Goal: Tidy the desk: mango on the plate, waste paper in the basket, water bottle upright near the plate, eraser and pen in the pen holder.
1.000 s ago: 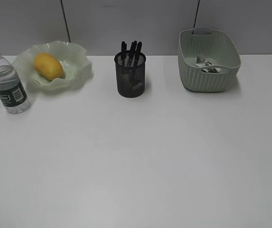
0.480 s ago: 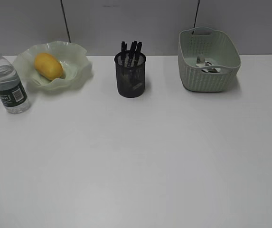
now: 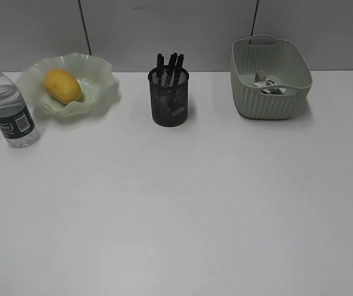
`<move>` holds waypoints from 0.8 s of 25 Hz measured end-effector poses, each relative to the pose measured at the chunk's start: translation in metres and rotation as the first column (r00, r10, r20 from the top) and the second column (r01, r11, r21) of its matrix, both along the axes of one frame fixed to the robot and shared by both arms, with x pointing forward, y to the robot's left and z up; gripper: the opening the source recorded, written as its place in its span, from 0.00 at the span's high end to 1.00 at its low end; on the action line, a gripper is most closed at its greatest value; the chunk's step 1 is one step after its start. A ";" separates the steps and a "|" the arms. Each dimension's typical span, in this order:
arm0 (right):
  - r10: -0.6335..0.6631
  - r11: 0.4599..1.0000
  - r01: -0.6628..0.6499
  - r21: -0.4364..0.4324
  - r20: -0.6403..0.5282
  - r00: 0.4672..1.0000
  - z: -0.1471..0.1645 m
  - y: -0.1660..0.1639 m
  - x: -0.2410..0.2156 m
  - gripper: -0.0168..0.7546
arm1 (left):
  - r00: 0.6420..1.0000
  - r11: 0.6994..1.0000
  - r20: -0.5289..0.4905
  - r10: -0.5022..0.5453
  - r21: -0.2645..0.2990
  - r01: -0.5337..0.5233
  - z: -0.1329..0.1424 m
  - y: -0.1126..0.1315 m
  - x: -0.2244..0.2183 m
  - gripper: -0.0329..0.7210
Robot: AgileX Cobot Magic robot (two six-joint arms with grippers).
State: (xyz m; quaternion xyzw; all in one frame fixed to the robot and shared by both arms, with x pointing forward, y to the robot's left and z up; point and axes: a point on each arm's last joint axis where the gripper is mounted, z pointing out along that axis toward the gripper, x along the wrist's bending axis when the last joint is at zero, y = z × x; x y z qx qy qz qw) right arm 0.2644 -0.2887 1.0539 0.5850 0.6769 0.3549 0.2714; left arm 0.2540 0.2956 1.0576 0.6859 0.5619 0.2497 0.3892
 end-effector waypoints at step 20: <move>-0.136 0.991 0.134 0.025 0.205 0.969 0.002 -0.002 -0.032 0.44 | 0.955 0.967 0.153 0.254 -0.048 -0.249 0.001 0.005 -0.024 0.53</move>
